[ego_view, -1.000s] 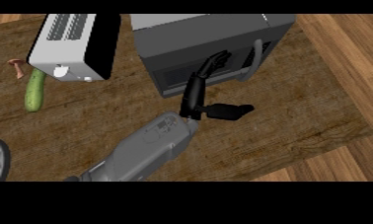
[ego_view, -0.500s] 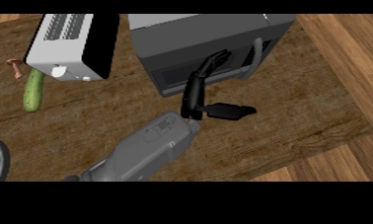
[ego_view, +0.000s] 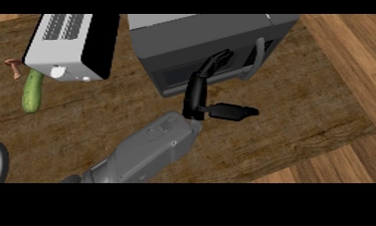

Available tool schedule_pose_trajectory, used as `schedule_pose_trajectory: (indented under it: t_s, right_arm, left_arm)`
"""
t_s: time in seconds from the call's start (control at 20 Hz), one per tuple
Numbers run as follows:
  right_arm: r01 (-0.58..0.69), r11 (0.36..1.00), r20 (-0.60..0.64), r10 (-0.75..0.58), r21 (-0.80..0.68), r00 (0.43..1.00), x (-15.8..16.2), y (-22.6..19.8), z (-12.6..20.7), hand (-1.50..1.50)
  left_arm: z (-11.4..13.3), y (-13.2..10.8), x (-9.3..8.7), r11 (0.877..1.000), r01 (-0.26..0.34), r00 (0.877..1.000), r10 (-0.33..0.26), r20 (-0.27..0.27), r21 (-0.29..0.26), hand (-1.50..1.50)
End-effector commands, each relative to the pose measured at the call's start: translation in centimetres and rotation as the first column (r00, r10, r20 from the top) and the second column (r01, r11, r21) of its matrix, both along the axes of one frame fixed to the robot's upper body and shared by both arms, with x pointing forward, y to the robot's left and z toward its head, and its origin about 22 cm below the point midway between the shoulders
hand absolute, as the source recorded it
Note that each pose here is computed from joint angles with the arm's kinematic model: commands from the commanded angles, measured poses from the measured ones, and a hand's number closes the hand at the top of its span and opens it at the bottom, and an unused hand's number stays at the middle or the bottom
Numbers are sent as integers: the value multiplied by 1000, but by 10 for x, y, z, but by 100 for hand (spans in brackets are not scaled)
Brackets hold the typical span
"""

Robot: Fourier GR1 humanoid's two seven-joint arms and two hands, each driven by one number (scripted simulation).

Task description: Pick up the milk, place it into the microwave and close the microwave

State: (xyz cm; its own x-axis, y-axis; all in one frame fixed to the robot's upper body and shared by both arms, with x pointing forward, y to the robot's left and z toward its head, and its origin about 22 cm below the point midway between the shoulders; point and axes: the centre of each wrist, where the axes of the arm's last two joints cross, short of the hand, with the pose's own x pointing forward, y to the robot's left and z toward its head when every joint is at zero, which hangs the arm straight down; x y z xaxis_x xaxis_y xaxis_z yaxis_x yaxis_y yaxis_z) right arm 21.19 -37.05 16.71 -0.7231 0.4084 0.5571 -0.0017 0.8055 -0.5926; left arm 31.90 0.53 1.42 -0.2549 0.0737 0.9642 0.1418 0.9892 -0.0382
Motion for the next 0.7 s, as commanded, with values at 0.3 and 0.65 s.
schedule_pose_trajectory:
  t_s: [0.3,0.65]
  right_arm:
    - [-156,916,-139,220,369,966,19,15,-49,-150]
    - [-172,893,-161,258,415,953,30,7,-46,-150]
  left_arm:
    - [12,1,20,998,-56,998,57,7,-11,-150]
    - [9,3,21,998,-62,998,62,11,-17,-150]
